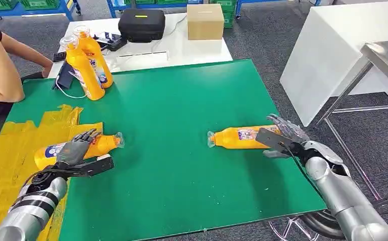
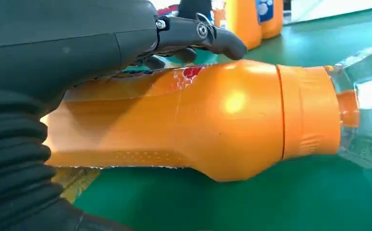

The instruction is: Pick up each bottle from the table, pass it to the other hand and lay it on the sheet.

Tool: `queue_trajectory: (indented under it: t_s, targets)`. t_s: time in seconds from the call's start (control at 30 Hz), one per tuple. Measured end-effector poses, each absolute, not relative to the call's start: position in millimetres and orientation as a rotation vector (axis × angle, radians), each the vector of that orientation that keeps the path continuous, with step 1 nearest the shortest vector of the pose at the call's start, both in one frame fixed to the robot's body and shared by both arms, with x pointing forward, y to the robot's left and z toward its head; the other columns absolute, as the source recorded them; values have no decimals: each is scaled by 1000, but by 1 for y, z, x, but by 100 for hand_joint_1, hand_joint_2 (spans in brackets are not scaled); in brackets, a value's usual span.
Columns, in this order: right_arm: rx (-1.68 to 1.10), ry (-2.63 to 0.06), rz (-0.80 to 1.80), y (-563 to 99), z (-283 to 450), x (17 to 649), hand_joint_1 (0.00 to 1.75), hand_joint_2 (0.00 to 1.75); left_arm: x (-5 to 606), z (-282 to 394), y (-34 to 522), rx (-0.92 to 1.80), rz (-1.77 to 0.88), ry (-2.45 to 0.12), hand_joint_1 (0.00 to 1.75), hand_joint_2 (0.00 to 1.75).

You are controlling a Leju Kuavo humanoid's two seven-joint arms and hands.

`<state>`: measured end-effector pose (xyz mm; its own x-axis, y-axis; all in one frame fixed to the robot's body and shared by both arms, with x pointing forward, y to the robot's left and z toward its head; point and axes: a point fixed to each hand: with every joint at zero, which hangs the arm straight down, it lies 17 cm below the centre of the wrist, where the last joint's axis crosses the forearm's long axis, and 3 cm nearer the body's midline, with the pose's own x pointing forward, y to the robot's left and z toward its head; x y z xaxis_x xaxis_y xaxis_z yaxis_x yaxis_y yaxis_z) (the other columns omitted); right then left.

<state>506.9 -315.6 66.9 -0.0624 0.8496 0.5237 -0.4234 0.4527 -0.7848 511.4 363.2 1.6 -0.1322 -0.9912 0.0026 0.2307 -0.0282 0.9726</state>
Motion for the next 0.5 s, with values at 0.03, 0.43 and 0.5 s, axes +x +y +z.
queue_trajectory:
  t_s: [0.03, 0.43, 0.5]
  targets:
    - [-443, -1228, 1098, -316, 66, 510, 0, 175, 511, 0, 364, 963, -1426, -1117, 0, 0]
    - [-425, -1148, 1136, -308, 52, 535, 0, 175, 511, 0, 373, 904, -1430, -1128, 0, 0]
    - [-405, -1118, 1159, -304, 43, 532, 0, 175, 511, 1, 374, 900, -1430, -1131, 0, 0]
